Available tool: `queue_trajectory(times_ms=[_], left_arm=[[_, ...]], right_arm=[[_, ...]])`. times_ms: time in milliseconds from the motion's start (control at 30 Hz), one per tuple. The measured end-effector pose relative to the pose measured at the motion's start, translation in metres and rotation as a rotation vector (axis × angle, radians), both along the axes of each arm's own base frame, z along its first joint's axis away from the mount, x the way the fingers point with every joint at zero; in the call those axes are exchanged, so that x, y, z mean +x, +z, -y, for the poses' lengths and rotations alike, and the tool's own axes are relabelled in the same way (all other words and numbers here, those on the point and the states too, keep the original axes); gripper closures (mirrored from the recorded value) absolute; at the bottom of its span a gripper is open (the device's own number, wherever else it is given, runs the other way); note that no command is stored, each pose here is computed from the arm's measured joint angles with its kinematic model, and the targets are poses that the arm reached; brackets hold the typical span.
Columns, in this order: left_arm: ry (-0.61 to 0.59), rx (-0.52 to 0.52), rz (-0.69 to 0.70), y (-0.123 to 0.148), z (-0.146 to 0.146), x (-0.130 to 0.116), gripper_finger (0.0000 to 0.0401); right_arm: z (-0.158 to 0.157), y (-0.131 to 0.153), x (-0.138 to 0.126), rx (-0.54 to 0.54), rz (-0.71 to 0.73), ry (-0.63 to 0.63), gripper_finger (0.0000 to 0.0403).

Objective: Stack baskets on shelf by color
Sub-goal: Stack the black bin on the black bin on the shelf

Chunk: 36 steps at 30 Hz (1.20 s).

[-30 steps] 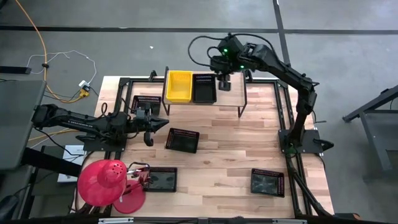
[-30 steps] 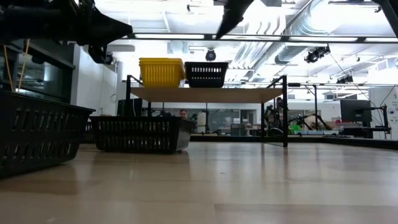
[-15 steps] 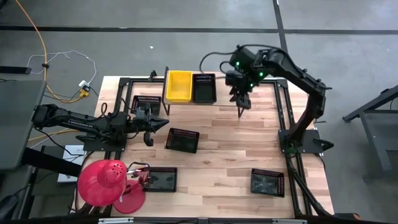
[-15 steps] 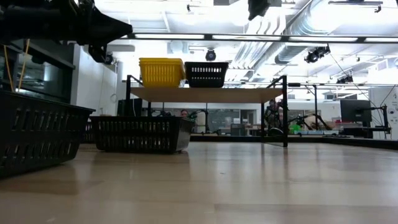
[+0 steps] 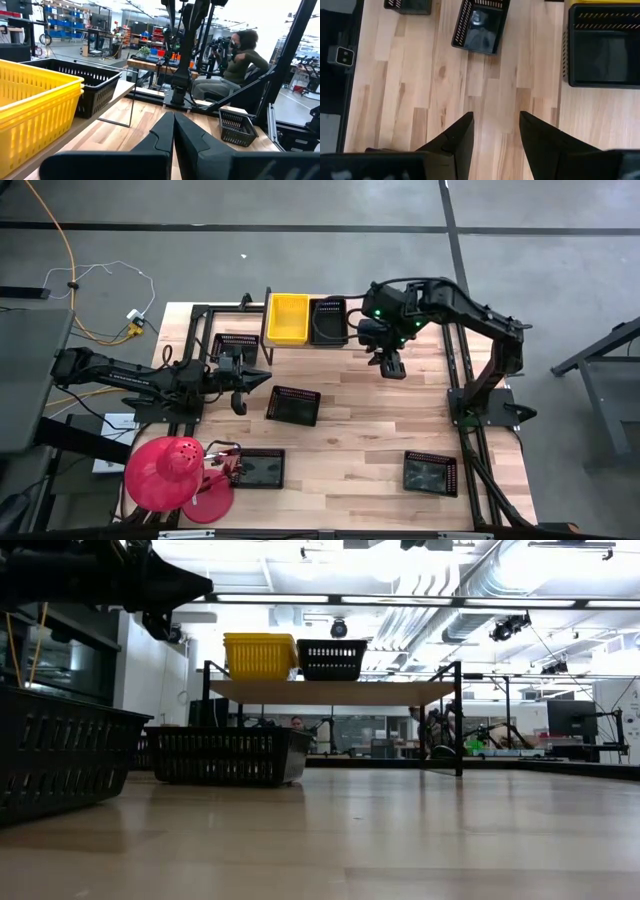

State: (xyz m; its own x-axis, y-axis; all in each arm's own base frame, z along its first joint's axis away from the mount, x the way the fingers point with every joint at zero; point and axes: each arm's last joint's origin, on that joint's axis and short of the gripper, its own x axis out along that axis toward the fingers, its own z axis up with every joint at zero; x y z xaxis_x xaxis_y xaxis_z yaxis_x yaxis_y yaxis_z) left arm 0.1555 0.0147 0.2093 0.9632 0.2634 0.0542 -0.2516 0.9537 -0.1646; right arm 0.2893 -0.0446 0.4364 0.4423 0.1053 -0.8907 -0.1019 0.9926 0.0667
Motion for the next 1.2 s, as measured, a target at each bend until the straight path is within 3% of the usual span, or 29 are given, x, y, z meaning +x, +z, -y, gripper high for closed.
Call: queue_trajectory(times_ms=[300, 567, 833, 967, 1200], left_arm=[[0.001, 0.0, 0.002, 0.0, 0.0, 0.0, 0.0401], [0.005, 0.001, 0.025, 0.002, 0.0, 0.0, 0.0401], [0.005, -0.015, 0.029, 0.002, 0.0, 0.0, 0.0401], [-0.004, -0.027, 0.032, 0.002, 0.0, 0.0, 0.0401], [-0.082, -0.064, 0.03, 0.001, 0.002, 0.0, 0.0401]], right_arm=[[-0.007, 0.004, -0.021, -0.019, 0.037, -0.018, 0.0258], [-0.015, -0.048, -0.08, 0.003, 0.129, -0.167, 0.0258], [-0.023, -0.082, -0.13, 0.139, 0.19, -0.387, 0.0258], [-0.024, -0.09, -0.137, 0.194, 0.198, -0.459, 0.0258], [-0.03, -0.094, -0.129, 0.233, 0.161, -0.464, 0.0258]])
